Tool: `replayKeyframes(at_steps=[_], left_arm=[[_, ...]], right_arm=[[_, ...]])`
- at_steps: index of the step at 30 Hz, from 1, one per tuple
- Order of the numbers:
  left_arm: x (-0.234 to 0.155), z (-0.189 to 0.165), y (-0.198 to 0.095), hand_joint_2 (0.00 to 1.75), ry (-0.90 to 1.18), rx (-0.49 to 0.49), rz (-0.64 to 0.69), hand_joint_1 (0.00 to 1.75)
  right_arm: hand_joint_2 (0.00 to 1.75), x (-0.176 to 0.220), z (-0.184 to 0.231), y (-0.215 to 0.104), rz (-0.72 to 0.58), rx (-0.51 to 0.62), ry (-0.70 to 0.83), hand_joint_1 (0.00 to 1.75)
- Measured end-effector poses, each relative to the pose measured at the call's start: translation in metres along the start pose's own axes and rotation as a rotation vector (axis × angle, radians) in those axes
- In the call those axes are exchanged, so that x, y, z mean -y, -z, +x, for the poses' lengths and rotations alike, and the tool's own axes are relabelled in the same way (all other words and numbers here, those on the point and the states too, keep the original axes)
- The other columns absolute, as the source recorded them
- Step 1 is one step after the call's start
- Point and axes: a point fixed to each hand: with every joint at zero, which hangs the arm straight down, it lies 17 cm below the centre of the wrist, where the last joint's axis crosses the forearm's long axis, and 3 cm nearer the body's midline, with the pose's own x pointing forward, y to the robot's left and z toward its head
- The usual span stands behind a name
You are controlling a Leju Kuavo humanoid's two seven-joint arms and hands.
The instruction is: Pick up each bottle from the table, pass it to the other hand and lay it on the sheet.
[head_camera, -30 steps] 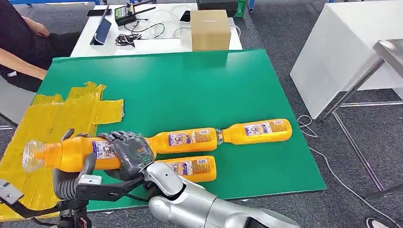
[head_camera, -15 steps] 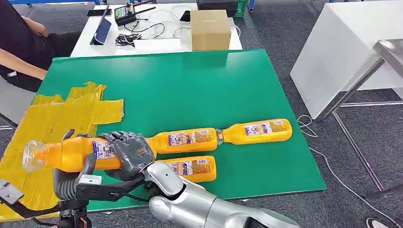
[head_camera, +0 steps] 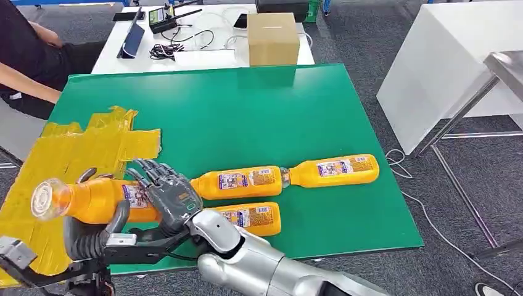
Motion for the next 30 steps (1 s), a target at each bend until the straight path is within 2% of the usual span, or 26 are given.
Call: replayKeyframes(at_steps=[5, 11, 13, 16, 19, 21, 24, 30], left_arm=[[-0.044, 0.033, 0.017, 1.75, 0.455, 0.181, 0.104, 1.75], [-0.061, 0.046, 0.023, 1.75, 0.562, 0.229, 0.152, 1.75], [-0.064, 0.054, 0.023, 1.75, 0.662, 0.272, 0.173, 1.75], [-0.059, 0.077, 0.02, 1.75, 0.983, 0.416, 0.224, 1.75], [-0.032, 0.09, 0.02, 1.75, 1.37, 0.588, 0.177, 1.75], [-0.026, 0.086, 0.023, 1.75, 1.526, 0.613, 0.14, 1.75], [-0.028, 0.078, 0.026, 1.75, 1.614, 0.595, 0.126, 1.75], [-0.073, 0.031, 0.031, 1.75, 1.726, 0.38, 0.139, 1.75]], right_arm=[[0.0, 0.018, -0.015, -0.02, -0.08, -0.019, 0.043, 0.0], [0.0, 0.047, -0.022, -0.034, -0.164, -0.028, 0.104, 0.0], [0.0, 0.05, -0.026, -0.038, -0.167, -0.036, 0.115, 0.0], [0.0, 0.05, -0.027, -0.041, -0.155, -0.033, 0.138, 0.0], [0.0, 0.049, -0.022, -0.04, -0.126, -0.022, 0.164, 0.0], [0.0, 0.049, -0.02, -0.04, -0.112, -0.021, 0.175, 0.0], [0.0, 0.049, -0.018, -0.04, -0.103, -0.018, 0.179, 0.0], [0.0, 0.042, -0.022, -0.047, -0.068, -0.039, 0.177, 0.0]])
